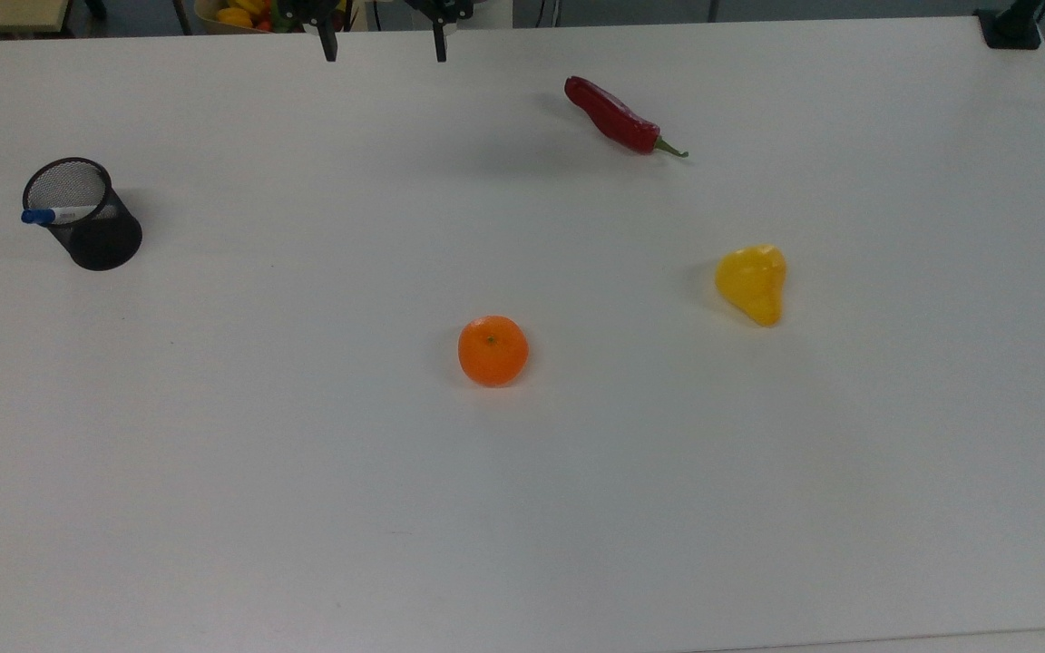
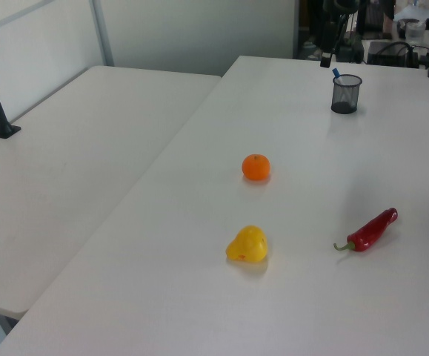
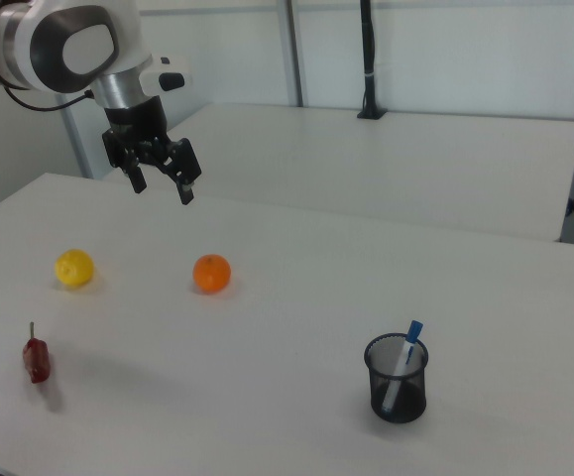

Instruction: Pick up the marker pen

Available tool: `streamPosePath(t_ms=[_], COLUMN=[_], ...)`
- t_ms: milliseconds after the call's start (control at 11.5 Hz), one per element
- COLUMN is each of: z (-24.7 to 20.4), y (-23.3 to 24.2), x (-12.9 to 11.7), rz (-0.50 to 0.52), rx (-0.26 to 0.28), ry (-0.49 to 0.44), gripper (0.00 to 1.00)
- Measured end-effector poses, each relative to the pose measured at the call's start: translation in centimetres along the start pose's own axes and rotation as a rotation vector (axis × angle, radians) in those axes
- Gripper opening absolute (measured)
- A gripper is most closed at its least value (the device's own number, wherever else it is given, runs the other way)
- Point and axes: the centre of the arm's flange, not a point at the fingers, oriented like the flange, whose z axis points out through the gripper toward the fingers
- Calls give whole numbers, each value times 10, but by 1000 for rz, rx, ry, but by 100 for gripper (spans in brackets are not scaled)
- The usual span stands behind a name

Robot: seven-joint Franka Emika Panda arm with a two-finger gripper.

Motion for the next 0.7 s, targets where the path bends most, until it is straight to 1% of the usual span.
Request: streamPosePath(t_ms=[697], z=[-2], y=[1], x=[0], rz=[3], rx=[0], ry=[3], gripper=[100])
